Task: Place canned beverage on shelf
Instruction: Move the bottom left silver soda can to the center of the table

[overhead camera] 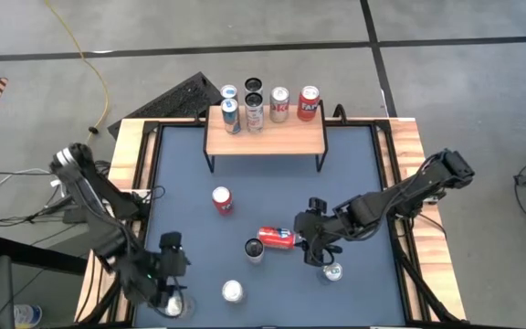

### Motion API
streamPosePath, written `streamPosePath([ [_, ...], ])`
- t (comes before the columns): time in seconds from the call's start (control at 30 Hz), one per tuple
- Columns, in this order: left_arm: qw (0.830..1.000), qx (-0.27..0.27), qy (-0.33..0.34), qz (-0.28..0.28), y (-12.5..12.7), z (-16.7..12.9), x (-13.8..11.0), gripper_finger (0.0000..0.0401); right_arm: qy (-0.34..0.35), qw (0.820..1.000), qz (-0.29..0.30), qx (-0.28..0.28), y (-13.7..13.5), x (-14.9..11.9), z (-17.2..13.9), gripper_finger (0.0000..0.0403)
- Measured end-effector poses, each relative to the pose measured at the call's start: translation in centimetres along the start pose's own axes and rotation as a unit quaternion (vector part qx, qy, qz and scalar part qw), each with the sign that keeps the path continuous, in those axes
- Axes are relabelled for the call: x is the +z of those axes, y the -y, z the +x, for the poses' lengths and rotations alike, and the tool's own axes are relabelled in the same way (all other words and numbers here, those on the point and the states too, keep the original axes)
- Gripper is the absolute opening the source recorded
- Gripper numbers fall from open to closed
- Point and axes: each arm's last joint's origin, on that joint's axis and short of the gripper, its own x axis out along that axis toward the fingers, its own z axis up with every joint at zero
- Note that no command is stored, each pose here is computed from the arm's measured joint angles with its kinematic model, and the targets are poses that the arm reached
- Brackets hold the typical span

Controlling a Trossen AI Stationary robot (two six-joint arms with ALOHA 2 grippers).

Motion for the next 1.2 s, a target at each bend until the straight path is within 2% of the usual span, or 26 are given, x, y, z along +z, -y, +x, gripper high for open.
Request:
streamPosePath([
  [0.23, 0.992, -0.030, -0.103, -0.061, 3.8, 0.6, 1.8, 0.0288, -0.018, 1.000, -0.002, -0.018, 0.4, -0.1, 1.1, 0.0254],
  [0.37, 0.982, -0.001, -0.173, -0.072, 6.0, 0.1, 2.8, 0.0288, -0.029, 0.999, -0.002, -0.028, 0.8, 0.0, 1.7, 0.0254],
  [0.5, 0.984, 0.022, -0.166, -0.066, 7.8, 0.2, 4.0, 0.0288, -0.039, 0.998, -0.001, -0.040, 1.1, 0.0, 2.3, 0.0254],
  [0.67, 0.983, 0.047, -0.168, -0.053, 8.6, 1.5, 3.4, 0.0288, -0.040, 0.998, -0.004, -0.043, 1.2, 0.1, 2.9, 0.0254],
  [0.93, 0.985, 0.052, -0.156, -0.048, 9.0, 1.9, 2.4, 0.0288, -0.062, 0.997, -0.015, -0.053, 1.3, -0.3, 3.9, 0.0254],
  [1.2, 0.988, 0.052, -0.145, 0.000, 9.2, 1.9, 2.3, 0.0288, -0.061, 0.997, -0.014, -0.053, 1.2, -0.3, 4.2, 0.0254],
])
